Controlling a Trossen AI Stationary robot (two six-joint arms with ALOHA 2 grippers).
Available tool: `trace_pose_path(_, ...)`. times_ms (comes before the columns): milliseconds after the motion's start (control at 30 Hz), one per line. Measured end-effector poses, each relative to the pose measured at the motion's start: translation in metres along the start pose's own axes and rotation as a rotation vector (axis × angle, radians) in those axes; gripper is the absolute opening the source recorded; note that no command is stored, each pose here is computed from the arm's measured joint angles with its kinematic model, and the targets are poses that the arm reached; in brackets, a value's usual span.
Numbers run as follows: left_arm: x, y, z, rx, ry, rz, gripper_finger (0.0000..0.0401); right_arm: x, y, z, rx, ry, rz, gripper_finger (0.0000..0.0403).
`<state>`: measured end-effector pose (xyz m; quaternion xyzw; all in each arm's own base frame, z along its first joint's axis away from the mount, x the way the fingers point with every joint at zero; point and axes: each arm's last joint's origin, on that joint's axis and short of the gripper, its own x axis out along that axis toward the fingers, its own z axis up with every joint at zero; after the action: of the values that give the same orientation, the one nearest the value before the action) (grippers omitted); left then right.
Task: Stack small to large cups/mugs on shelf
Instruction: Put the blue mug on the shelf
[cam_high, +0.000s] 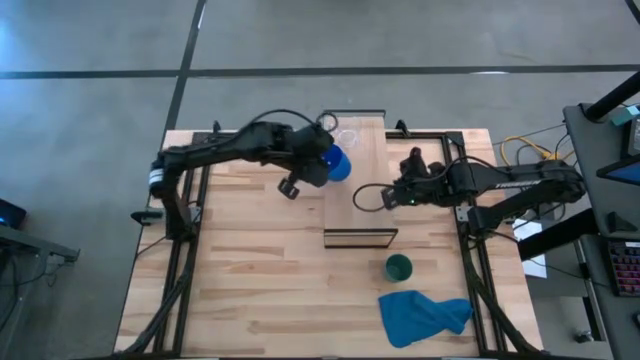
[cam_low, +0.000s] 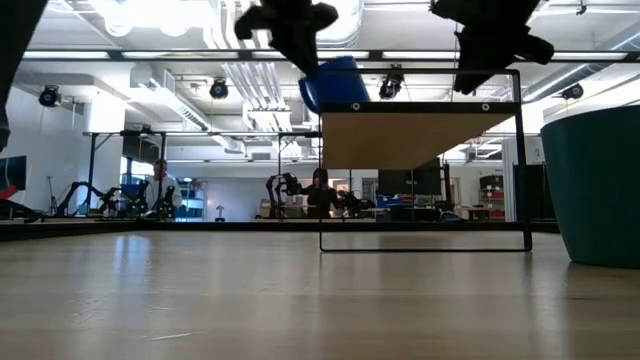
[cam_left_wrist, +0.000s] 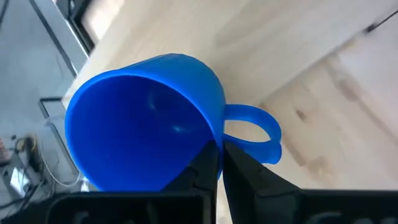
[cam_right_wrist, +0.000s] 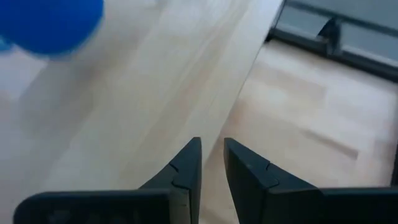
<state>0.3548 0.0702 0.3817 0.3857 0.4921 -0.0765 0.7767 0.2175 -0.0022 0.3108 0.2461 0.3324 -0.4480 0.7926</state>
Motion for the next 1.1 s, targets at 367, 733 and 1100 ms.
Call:
trace_pose_path(367, 0.035, 0.015, 0.021, -0.002, 0.024, 0.002, 0.0, 0.01, 0.006, 0.037, 0.172, -0.195, 0.112, 0.0063)
trace_pose_path(733, 0.034, 0.018, 0.025, -0.057, -0.045, -0.032, 0.0, 0.025, -0.002, 0.052, 0.246, -0.053, 0.22, 0.0063)
trace_pose_path(1100, 0.042, 0.019, 0.027, -0.058, -0.028, -0.009, 0.0, 0.027, -0.002, 0.06, 0.283, -0.033, 0.301, 0.0063)
